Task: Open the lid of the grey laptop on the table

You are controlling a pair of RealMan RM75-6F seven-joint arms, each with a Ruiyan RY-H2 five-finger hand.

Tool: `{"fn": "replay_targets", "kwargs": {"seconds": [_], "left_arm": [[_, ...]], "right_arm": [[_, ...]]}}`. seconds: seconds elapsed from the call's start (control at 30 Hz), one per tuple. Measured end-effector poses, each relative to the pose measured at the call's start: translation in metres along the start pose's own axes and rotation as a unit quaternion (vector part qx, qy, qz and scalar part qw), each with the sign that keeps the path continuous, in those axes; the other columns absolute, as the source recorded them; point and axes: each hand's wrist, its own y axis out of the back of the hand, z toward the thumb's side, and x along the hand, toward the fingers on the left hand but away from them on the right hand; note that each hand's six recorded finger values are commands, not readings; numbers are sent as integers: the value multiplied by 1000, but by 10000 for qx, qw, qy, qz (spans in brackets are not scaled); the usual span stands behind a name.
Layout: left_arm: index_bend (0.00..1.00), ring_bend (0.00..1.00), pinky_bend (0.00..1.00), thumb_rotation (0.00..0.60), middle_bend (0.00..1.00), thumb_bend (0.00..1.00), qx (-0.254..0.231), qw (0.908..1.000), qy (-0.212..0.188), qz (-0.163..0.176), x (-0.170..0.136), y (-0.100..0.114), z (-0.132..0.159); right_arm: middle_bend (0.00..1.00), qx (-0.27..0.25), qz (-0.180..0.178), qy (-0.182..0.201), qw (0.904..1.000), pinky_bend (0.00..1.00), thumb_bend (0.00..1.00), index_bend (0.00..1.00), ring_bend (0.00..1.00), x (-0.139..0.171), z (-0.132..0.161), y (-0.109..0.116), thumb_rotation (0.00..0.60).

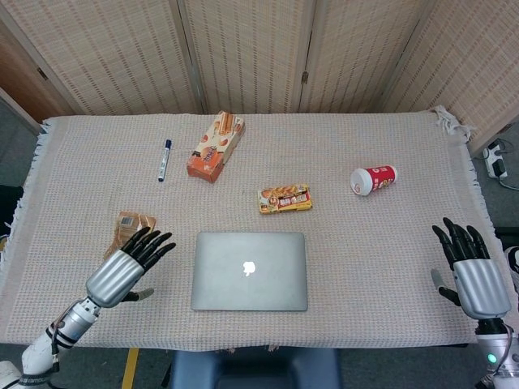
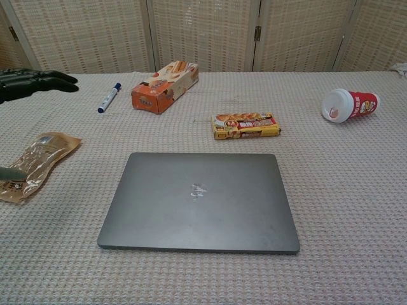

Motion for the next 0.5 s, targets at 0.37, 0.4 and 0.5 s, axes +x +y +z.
{"fn": "replay_targets", "kwargs": {"seconds": [0.37, 0.4, 0.5], "left_arm": [[42, 0, 0, 600, 77, 181, -342, 9926, -1058, -496, 66, -31, 70], [41, 0, 0, 600, 76, 181, -369, 9917, -1117, -519, 71, -33, 76], [41, 0, 0, 600, 76, 182, -458, 9891, -1263, -596, 83, -40, 93]], "right_arm": [[0, -19, 93, 66, 9999, 0, 449, 0, 72, -4, 3, -5, 600], [0, -21, 102, 69, 9999, 0, 449, 0, 72, -4, 3, -5, 600], [0, -30, 125, 71, 9999, 0, 449, 0, 73, -4, 3, -7, 600]]}}
